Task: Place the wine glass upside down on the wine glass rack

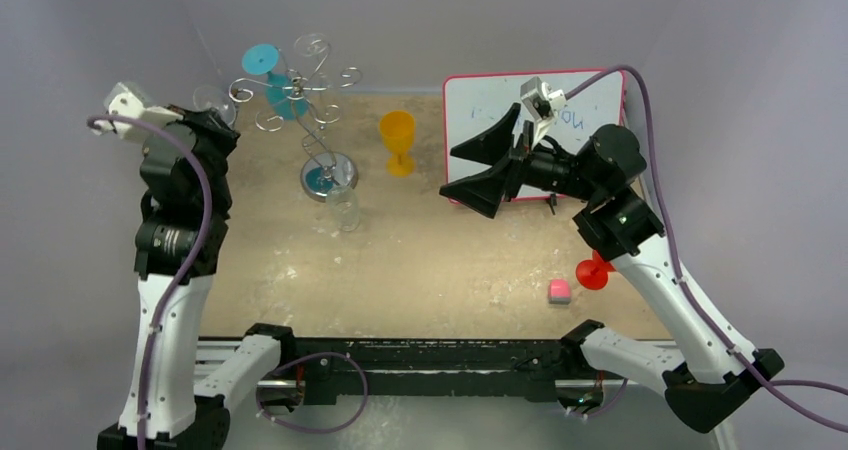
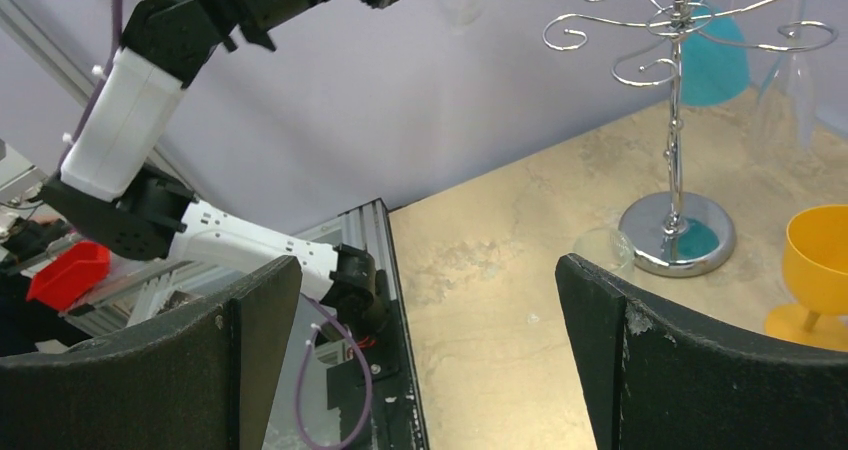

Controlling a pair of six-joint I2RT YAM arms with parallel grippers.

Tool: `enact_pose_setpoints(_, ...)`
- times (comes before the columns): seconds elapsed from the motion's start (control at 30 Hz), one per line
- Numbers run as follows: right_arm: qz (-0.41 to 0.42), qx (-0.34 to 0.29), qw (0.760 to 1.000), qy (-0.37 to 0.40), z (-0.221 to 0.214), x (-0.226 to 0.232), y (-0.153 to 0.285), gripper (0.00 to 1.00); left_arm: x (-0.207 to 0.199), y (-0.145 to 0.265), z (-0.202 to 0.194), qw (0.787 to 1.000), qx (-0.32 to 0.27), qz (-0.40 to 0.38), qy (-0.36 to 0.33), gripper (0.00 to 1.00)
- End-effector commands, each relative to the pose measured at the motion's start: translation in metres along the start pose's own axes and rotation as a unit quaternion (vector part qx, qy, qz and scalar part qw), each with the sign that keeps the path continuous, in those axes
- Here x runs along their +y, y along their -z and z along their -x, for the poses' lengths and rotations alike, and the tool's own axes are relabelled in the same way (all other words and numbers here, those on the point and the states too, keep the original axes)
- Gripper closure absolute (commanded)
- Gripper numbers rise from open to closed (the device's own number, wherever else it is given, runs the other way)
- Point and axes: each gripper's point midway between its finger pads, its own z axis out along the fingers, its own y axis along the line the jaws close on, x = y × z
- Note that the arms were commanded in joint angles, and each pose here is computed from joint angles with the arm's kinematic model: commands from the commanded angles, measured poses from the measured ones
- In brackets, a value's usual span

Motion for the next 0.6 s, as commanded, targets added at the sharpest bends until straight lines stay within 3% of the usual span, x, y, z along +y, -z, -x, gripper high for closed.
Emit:
enact_pose_setpoints(0.0, -0.008, -0.021, 0.999, 0.038, 0.009, 0.005, 0.008, 0.0, -0.004, -0.021, 0.001, 0.998, 0.001, 0.043, 0.034, 1.0)
enact_pose_setpoints(0.57, -0.008, -0.015, 0.998, 0.064, 0.001, 0.004, 0.013, 0.0, -0.015, -0.064, -0.024, 0.984, 0.059, 0.083, 0.147, 1.0)
